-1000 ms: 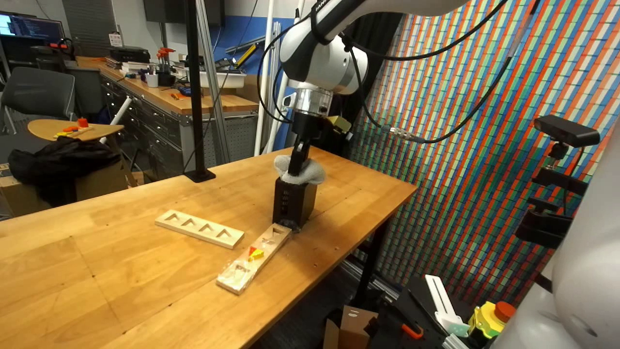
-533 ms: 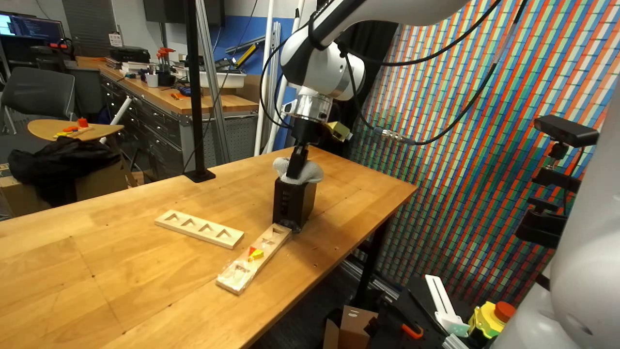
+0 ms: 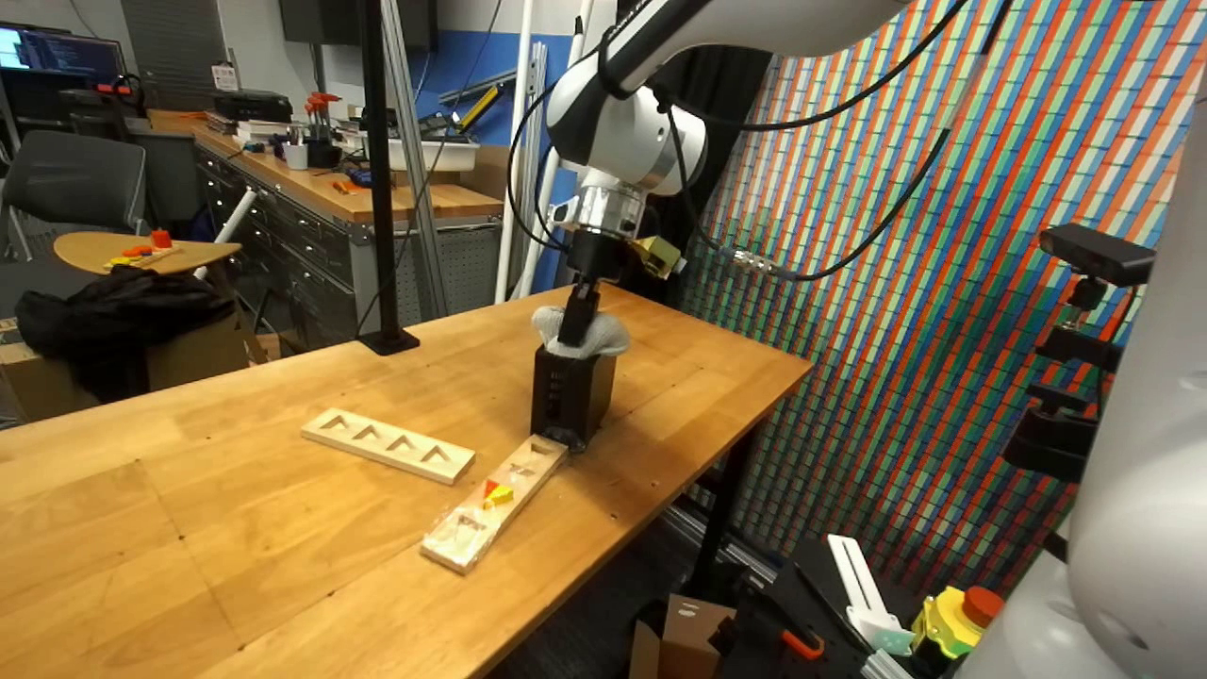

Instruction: Put the white towel inside the black object

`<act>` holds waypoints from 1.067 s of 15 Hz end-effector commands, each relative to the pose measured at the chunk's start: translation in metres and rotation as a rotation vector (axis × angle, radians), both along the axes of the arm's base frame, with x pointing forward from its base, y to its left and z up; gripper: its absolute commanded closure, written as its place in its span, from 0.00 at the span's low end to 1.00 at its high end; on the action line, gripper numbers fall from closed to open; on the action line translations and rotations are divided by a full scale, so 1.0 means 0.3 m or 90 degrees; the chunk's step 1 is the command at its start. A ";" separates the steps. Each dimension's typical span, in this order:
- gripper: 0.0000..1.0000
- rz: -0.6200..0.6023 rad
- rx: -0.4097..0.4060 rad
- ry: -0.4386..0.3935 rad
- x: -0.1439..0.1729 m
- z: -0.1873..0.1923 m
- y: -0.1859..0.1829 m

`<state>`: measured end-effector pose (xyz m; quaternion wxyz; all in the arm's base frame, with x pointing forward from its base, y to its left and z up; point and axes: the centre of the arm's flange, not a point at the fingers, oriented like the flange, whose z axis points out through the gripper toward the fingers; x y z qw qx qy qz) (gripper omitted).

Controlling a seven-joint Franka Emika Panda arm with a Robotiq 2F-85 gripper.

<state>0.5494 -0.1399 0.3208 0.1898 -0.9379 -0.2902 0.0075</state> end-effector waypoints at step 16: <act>0.01 0.018 -0.075 -0.048 0.018 0.176 -0.042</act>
